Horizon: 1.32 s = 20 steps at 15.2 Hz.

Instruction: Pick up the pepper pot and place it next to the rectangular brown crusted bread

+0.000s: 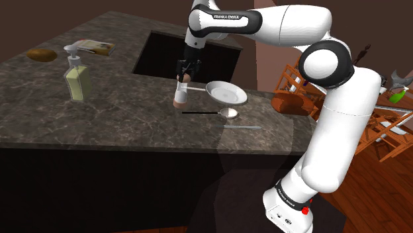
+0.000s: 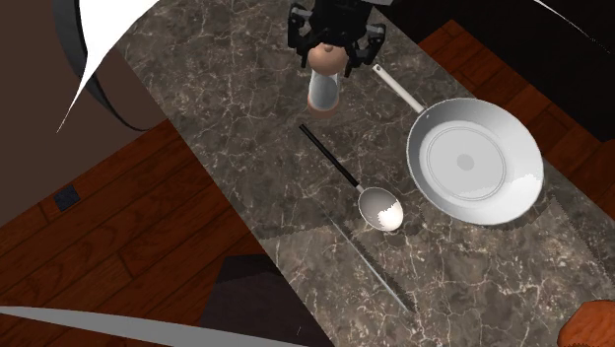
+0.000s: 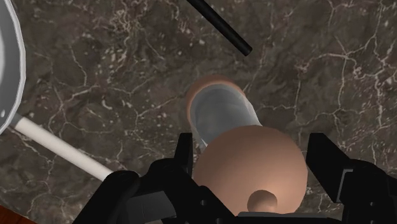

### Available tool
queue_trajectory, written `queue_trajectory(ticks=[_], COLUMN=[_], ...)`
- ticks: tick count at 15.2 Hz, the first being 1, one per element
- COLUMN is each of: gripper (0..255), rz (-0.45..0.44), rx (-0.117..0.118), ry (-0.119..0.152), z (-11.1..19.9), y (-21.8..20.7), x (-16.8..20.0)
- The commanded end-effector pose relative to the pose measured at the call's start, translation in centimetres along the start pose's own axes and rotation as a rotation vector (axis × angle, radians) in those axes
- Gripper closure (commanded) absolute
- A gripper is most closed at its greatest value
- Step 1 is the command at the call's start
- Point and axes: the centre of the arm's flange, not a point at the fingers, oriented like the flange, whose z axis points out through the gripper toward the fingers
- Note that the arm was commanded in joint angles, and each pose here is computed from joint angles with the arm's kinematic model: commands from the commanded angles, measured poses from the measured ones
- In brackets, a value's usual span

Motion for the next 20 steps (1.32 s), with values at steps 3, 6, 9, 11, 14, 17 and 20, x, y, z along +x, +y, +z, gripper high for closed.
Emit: queue_trajectory(ticks=[3, 6, 9, 11, 14, 17, 20], gripper=[255, 255, 255, 255, 255, 255, 255], rz=[0.000, 0.000, 0.000, 0.000, 0.000, 0.000, 0.000], rx=[0.000, 0.000, 0.000, 0.000, 0.000, 0.000, 0.000], ry=[-0.001, -0.001, -0.001, -0.001, -0.001, -0.001, -0.001], z=[-0.5, -2.1, -3.6, -4.7, -6.3, -7.8, -9.4], y=[0.0, -0.2, -0.4, -0.5, -0.7, -0.9, -1.1], x=[0.0, -0.1, -0.1, -0.1, -0.1, -0.1, -0.2])
